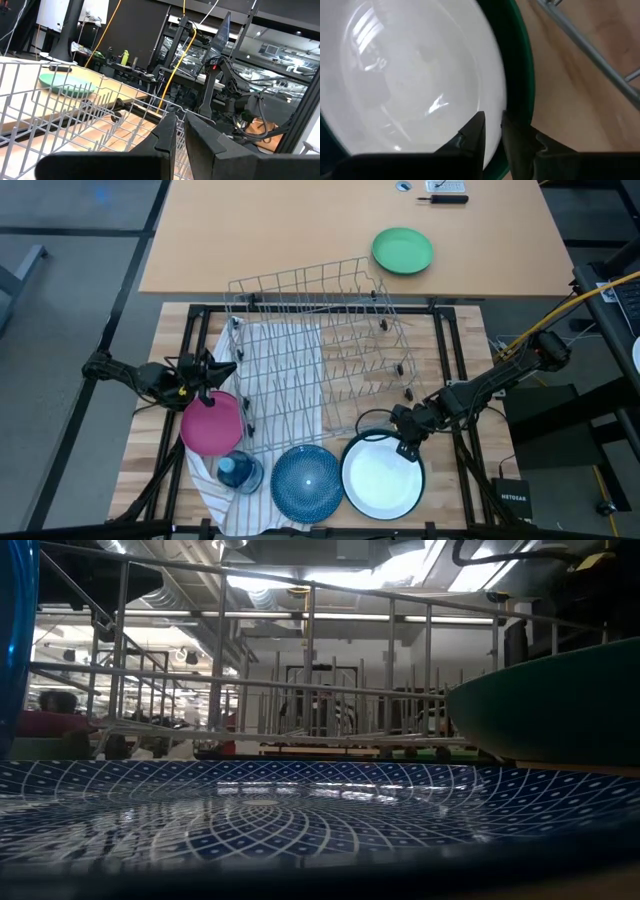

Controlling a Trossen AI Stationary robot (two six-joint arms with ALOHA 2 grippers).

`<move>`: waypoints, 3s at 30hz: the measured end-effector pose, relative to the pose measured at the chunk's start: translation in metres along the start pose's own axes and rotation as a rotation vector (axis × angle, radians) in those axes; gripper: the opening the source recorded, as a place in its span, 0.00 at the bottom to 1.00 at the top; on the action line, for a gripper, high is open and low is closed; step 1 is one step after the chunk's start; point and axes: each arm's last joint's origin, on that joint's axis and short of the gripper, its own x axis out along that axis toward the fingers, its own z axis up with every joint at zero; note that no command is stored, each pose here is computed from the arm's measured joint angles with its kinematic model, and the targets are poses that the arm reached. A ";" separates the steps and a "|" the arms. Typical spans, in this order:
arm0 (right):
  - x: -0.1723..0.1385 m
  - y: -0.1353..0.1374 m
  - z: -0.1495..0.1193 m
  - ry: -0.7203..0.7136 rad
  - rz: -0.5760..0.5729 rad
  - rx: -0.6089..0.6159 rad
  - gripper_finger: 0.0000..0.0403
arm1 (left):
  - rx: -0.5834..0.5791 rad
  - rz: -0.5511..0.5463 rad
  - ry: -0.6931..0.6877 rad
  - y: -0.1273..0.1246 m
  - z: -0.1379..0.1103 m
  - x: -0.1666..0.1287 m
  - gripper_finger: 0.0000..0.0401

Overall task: Sort dishes
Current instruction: Put the white plate into the dish rack

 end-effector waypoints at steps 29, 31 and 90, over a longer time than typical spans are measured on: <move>-0.032 0.010 0.000 -0.046 0.079 -0.011 0.16 | 0.026 0.000 0.000 0.000 0.000 0.000 0.07; -0.028 0.009 -0.003 0.049 0.099 0.024 0.16 | 0.026 0.000 0.000 0.000 0.000 0.000 0.07; 0.018 0.071 -0.018 0.075 0.106 -0.135 0.16 | 0.034 0.009 0.042 0.001 -0.005 0.000 0.07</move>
